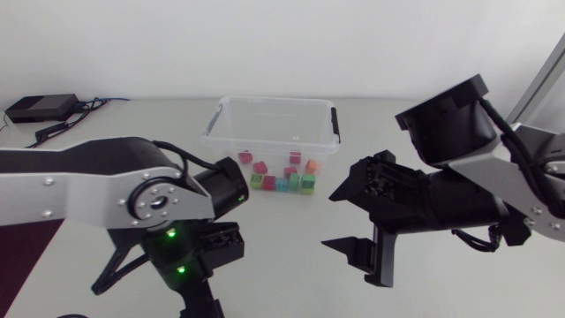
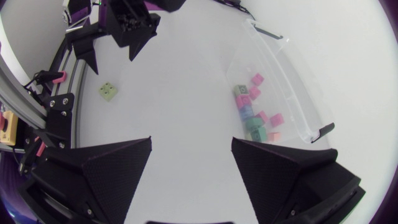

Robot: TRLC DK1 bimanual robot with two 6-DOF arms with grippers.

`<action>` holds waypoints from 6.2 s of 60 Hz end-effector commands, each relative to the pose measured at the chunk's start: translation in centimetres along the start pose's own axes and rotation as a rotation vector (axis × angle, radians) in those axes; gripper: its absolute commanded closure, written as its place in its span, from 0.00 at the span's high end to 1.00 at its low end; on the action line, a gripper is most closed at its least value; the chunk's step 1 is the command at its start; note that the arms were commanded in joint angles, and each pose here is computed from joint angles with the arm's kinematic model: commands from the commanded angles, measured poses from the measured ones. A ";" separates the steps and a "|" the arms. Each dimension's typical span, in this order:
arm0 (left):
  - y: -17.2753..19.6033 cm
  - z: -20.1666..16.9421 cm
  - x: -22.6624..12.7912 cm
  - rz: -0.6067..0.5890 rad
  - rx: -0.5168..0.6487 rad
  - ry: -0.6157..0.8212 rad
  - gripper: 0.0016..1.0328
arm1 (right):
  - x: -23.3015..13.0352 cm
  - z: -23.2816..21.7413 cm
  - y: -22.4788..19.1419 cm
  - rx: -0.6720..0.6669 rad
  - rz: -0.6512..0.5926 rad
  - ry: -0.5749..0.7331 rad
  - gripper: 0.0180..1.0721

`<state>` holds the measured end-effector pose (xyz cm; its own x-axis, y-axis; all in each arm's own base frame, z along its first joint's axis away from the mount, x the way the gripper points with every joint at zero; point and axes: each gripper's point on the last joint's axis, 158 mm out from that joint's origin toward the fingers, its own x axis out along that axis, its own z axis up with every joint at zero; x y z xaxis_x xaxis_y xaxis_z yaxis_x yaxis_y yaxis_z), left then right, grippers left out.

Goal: Pick up the duplo bricks and place them in the container

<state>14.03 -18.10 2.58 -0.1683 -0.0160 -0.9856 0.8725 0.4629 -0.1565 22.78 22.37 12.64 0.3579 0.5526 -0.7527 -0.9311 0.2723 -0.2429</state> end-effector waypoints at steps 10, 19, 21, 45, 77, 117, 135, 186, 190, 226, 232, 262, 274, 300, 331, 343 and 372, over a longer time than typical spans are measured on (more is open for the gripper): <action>-1.7 0.3 2.5 -0.056 -0.016 0.149 0.95 | -0.3 -0.7 0.2 0.037 -0.009 -0.002 0.88; -2.4 -0.1 4.8 -0.120 -0.038 0.217 0.95 | -0.2 -0.9 0.3 0.043 -0.009 -0.002 0.88; -2.4 -0.1 5.0 -0.124 -0.043 0.224 0.95 | -0.2 -0.9 0.3 0.044 -0.010 -0.003 0.88; -2.7 0.2 6.7 -0.137 -0.031 0.260 0.34 | 0.5 -1.5 0.6 0.063 -0.007 0.001 0.88; 0.8 0.3 5.8 0.040 -0.017 0.215 0.82 | 0.1 -2.3 0.5 0.063 -0.021 -0.001 0.88; 3.9 0.6 2.1 0.163 0.048 -0.110 0.94 | -0.4 -4.2 0.6 0.062 -0.028 0.011 0.88; -0.6 1.5 3.5 0.088 0.104 -0.113 0.93 | -0.2 -4.2 0.6 0.063 -0.026 0.014 0.88; 1.7 0.9 6.3 0.078 0.051 -0.079 0.31 | -6.2 -2.5 -2.8 0.157 -0.270 -0.199 0.88; 2.2 1.5 4.9 0.093 0.045 -0.129 0.31 | -7.2 -2.7 -3.7 0.195 -0.328 -0.230 0.88; 12.0 10.2 -15.8 0.406 -0.047 -0.734 0.36 | -10.5 -8.8 -9.5 0.428 -0.698 -0.331 0.93; 15.2 12.2 -17.9 0.449 -0.095 -0.794 0.36 | -9.9 -9.4 -9.3 0.436 -0.703 -0.332 0.95; 28.3 18.8 -17.8 0.543 -0.215 -0.877 0.96 | -9.0 -12.2 -8.9 0.497 -0.768 -0.323 0.95; 27.6 14.9 -21.2 0.599 -0.290 -0.988 0.97 | -9.7 -12.4 -8.6 0.465 -0.837 -0.377 0.95; 26.4 2.3 -23.9 0.807 -0.450 -1.104 0.96 | -11.9 -13.7 -8.3 0.440 -1.012 -0.441 0.95; 22.0 -7.2 -24.6 1.016 -0.603 -1.253 0.96 | -13.6 -14.8 -9.2 0.506 -1.110 -0.452 0.95; 19.9 -9.9 -23.9 1.056 -0.660 -1.329 0.96 | -14.7 -15.7 -9.7 0.575 -1.171 -0.462 0.95; 17.0 -11.2 -19.2 0.986 -0.727 -1.429 0.95 | -14.2 -15.9 -9.5 0.686 -1.129 -0.518 0.95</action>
<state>27.32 -0.10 21.07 0.9992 0.0009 -0.0398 0.0049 0.9892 0.1466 25.38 -0.45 17.02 0.9995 -0.0287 0.0099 0.0298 0.9896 -0.1408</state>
